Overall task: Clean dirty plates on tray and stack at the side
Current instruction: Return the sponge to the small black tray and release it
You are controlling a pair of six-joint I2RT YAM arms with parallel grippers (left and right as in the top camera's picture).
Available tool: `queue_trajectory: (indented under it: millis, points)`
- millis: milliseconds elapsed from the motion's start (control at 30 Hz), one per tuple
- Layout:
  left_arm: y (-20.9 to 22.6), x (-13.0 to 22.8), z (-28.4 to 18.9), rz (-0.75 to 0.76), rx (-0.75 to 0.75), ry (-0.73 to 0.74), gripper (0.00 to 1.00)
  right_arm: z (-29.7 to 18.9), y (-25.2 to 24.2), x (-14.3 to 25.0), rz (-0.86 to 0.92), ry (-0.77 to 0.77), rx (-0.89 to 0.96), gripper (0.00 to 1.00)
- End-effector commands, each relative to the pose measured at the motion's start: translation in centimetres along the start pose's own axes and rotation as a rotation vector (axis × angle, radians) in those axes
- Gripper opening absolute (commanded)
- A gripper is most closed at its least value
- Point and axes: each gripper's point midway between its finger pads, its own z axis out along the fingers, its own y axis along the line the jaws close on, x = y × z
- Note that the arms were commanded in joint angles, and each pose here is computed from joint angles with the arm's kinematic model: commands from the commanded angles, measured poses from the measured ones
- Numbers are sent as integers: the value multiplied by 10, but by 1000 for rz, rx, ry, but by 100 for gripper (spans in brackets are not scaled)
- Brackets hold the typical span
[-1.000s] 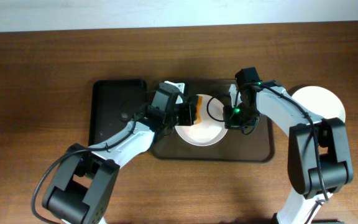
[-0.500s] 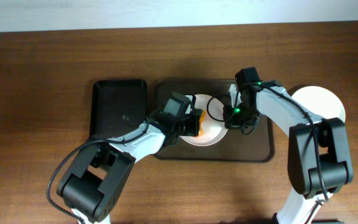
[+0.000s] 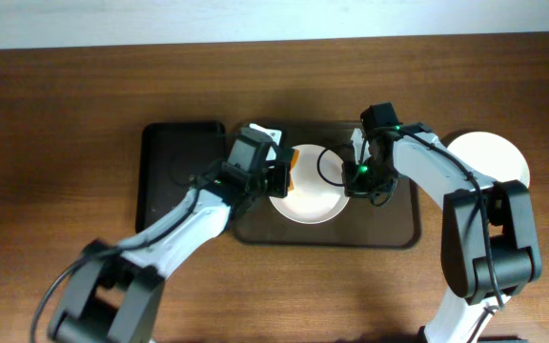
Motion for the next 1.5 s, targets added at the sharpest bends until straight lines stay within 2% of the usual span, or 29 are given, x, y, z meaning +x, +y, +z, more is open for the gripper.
queue_trajectory:
  millis: [0,133,167,433,667,800,833,867,900,933,967,1167,1267,1367,1400,1433,1467]
  points:
    - [30,-31,-36,27,-138,-97,0,-5,2,0,-12,-14,2,11]
    - [69,-38,-65,0,-236,-110,0,-5,2,1,-11,-10,3,12]
    - [90,-35,-72,-26,-285,-92,0,-5,1,2,-11,-8,3,12]
    - [160,18,-73,-52,-405,141,0,-5,2,2,-11,-8,3,12]
    - [183,57,-44,-92,-423,283,0,-5,1,2,-10,-8,3,12]
    - [186,66,-37,-93,-424,314,1,-5,2,2,-10,-8,3,12]
    - [186,66,-37,-82,-422,313,22,-5,2,2,-10,-7,3,12]
    - [186,64,-36,-81,-422,308,52,-5,2,2,-10,-7,3,12]
    - [186,63,-36,-81,-422,302,72,-5,2,2,-10,-7,3,12]
    - [186,61,-35,-79,-422,295,77,-5,1,2,-10,-7,3,12]
    - [186,61,-35,-79,-421,294,77,-5,1,2,-10,-7,3,12]
    - [189,55,-27,-74,-420,263,77,-5,2,2,-10,-7,3,12]
    - [193,60,-18,-75,-420,271,68,-5,1,2,-10,-7,3,12]
    - [194,60,-15,-75,-420,268,41,-5,1,3,-9,-4,3,12]
    - [194,57,-15,-73,-419,257,16,-5,1,3,-9,-4,3,12]
    - [194,54,-15,-71,-419,247,0,-5,1,3,-9,-4,3,12]
    - [194,49,-16,-70,-419,237,0,-5,1,3,-9,-3,4,12]
